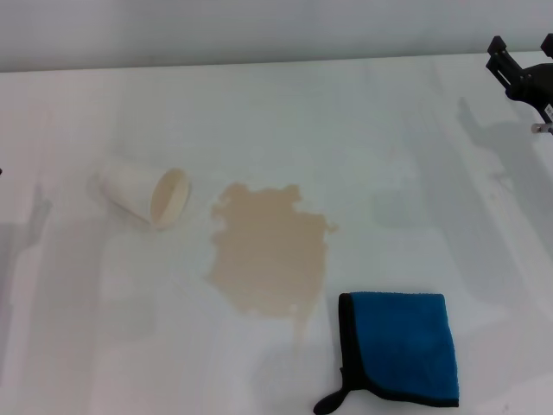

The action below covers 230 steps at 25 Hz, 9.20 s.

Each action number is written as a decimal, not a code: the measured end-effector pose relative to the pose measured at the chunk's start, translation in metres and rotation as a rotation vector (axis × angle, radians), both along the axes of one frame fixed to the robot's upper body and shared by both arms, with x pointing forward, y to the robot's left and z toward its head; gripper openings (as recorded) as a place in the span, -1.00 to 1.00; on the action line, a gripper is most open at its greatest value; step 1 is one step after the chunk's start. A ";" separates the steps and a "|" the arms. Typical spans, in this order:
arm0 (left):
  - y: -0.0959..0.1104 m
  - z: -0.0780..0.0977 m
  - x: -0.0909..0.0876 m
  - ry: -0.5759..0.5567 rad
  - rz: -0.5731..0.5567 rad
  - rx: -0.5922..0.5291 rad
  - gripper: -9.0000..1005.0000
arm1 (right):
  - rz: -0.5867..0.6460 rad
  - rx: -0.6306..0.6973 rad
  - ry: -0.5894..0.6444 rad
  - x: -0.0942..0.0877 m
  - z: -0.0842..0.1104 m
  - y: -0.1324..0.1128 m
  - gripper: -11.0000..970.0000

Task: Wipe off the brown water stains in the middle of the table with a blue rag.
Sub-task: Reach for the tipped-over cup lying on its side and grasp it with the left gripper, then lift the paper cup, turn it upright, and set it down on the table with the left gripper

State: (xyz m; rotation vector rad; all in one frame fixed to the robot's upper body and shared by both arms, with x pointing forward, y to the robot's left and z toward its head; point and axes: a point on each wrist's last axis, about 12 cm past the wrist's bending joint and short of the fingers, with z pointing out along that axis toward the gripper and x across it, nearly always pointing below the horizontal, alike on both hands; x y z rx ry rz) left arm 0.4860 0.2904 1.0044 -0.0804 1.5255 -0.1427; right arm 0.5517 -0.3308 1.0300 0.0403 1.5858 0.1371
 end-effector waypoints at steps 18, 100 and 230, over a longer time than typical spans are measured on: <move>-0.009 0.002 0.018 0.035 -0.093 0.015 0.77 | -0.017 -0.001 0.016 -0.007 -0.004 -0.006 0.80; -0.047 0.141 0.172 0.362 -1.323 1.618 0.77 | -0.122 0.047 0.073 0.005 -0.006 -0.012 0.80; -0.059 -0.015 0.045 0.295 -0.405 0.151 0.36 | -0.082 0.007 -0.026 0.010 0.010 -0.015 0.80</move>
